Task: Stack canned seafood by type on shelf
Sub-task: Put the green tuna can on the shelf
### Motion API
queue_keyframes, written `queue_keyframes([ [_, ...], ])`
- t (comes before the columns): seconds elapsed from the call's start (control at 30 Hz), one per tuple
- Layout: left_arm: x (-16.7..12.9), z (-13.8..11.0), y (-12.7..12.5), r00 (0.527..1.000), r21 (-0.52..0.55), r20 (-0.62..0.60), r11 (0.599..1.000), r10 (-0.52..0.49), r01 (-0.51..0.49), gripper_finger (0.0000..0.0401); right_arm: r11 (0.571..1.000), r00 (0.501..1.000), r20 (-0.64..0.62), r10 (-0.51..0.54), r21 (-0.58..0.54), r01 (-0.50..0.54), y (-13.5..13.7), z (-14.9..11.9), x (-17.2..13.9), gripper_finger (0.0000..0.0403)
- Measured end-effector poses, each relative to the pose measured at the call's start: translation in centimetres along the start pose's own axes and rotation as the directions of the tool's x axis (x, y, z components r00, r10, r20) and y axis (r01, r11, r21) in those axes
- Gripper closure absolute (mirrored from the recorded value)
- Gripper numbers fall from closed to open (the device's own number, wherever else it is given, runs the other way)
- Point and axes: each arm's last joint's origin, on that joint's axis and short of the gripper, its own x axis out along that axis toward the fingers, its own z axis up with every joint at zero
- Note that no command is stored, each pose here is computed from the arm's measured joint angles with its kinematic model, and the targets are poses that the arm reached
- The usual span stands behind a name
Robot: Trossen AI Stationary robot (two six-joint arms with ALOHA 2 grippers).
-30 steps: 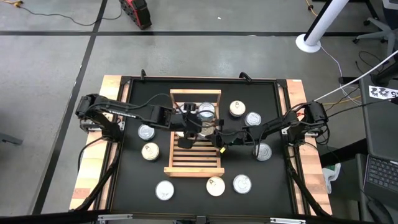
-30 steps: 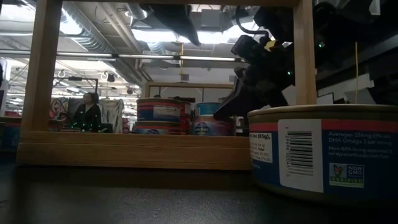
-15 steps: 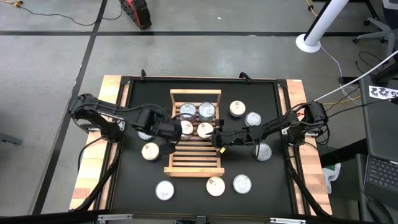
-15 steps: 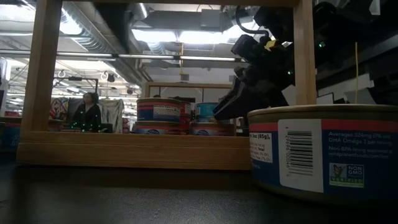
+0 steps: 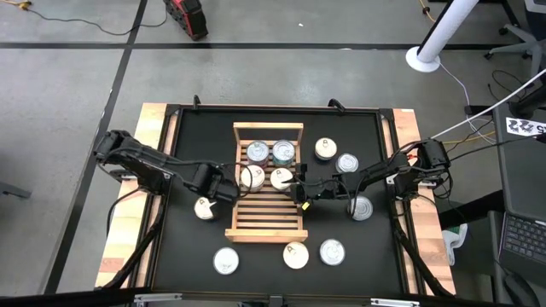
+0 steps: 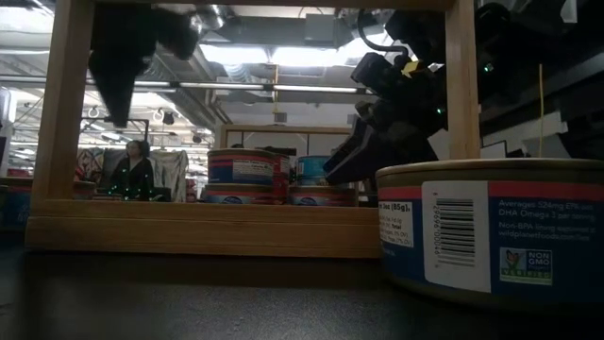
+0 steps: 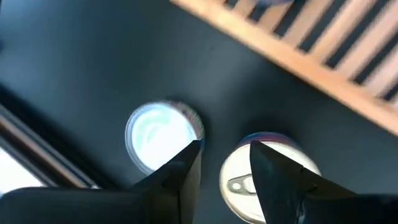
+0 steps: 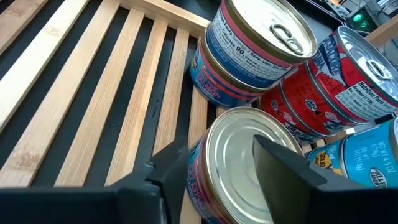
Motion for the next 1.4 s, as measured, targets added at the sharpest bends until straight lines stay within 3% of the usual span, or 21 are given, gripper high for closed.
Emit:
queue_keyframes([
  [0.17,2.8,-1.0,0.4,0.996,-0.084,-0.074,0.995,0.044,-0.05,0.0268,1.0,1.0,0.0,0.0,0.0,0.0,0.0,0.0,0.0,0.0202],
  [0.4,6.0,-1.3,0.3,0.998,-0.098,-0.068,0.995,-0.005,-0.002,0.0268,1.0,1.0,0.0,0.0,0.0,0.0,0.0,0.0,0.0,0.0197],
  [1.07,9.3,-2.5,1.4,0.996,-0.11,-0.066,0.992,0.058,-0.065,0.027,1.0,1.0,-0.001,0.0,0.0,0.0,0.0,0.0,0.0,0.0198],
  [1.4,9.7,-2.8,1.6,0.994,-0.095,-0.07,0.992,0.078,-0.085,0.0355,1.0,1.0,0.0,0.0,0.0,0.0,0.0,0.0,0.0,0.0198],
])
